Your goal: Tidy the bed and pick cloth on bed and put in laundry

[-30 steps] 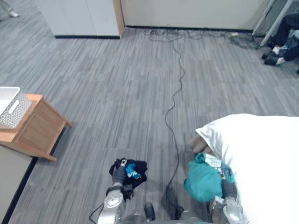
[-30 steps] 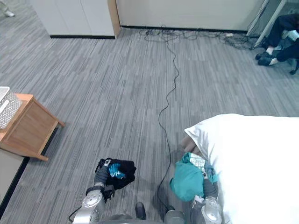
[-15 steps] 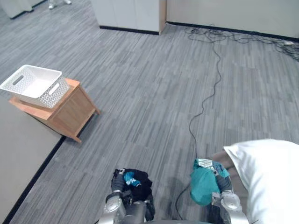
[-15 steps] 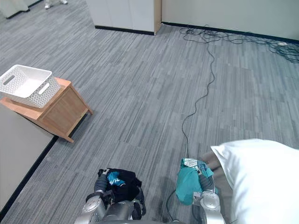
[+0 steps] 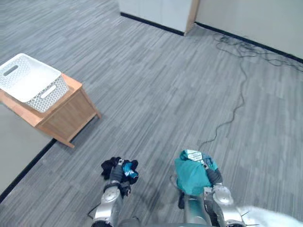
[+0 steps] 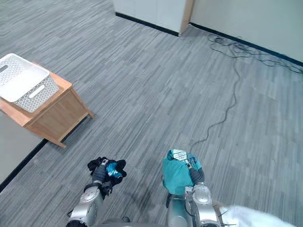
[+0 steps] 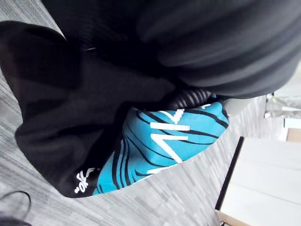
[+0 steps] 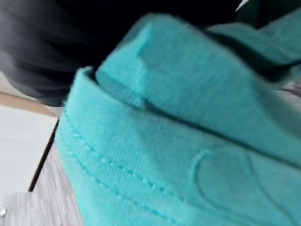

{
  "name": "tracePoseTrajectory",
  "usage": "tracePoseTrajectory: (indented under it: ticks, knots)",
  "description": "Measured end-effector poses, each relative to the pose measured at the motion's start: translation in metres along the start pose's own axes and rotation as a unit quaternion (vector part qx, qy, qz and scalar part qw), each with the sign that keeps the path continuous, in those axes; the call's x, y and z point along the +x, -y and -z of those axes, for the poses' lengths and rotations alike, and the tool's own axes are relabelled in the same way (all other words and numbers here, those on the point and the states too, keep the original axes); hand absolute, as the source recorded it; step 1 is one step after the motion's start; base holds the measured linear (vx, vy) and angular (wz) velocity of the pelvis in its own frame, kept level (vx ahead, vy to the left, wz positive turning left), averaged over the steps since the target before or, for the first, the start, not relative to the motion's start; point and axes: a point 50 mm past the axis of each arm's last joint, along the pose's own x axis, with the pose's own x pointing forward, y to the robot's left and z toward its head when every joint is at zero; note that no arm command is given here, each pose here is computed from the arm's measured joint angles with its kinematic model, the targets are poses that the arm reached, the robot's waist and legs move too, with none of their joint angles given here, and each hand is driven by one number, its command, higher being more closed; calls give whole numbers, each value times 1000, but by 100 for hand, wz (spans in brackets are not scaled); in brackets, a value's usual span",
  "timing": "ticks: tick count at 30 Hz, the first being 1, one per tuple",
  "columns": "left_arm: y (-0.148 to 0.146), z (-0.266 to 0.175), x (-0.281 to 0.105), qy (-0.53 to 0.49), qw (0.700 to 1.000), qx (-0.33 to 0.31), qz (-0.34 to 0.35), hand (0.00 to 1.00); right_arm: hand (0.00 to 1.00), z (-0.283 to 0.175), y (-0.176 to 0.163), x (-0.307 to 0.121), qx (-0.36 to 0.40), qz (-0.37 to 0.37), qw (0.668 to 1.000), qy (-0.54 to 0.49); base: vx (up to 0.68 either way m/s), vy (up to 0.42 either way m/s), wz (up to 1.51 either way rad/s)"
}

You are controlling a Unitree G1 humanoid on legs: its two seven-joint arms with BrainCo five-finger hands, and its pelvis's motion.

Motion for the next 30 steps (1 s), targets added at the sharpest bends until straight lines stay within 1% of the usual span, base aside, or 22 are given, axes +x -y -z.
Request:
tracePoseTrajectory:
  ticks: [2, 4, 8, 12, 15, 17, 18, 21, 24, 27, 29, 30]
  knots:
    - [3, 10, -5, -13, 1000, -24, -6, 100, 100, -11, -1, 4, -24, -14, 999, 21, 747, -689, 3]
    - [8, 20, -10, -30, 999, -46, -4, 100, 100, -16, 0, 5, -43, -21, 998, 33, 559, -432, -5]
    - [3, 30, -17, -45, 997, -67, -14, 100, 100, -30, 2, 7, -48, -20, 997, 64, 520, -321, -19]
    - [-1, 25, -20, -27, 995, -90, -26, 100, 100, -50, 0, 12, -55, -27, 994, 95, 563, -104, 9]
    - [1, 23, -19, -23, 995, -89, -23, 100, 100, -61, 5, 16, -67, -20, 991, 112, 697, -15, 71]
    - [-4, 32, -25, -37, 995, -90, -32, 100, 100, -61, 9, 18, -77, -15, 991, 112, 645, 70, 71]
    - [-10, 35, -25, -44, 994, -91, -44, 100, 100, -54, 3, 19, -81, -20, 992, 97, 698, 129, 98]
    - [-8, 34, -24, -45, 993, -97, -42, 100, 100, -49, -1, 19, -84, -24, 992, 88, 712, 122, 128]
    - [-5, 37, -24, -51, 994, -89, -38, 100, 100, -38, -2, 14, -79, -26, 994, 73, 722, 17, 220]
    - [-2, 32, -21, -42, 996, -77, -33, 100, 100, -32, 3, 5, -68, -19, 995, 73, 612, -190, 234]
    - [-4, 27, -16, -37, 998, -46, -25, 100, 100, -26, 11, 2, -43, 2, 997, 63, 522, -344, 211]
    - [-6, 26, -15, -37, 998, -44, -27, 100, 100, -25, 12, 2, -38, 6, 997, 60, 531, -428, 169]
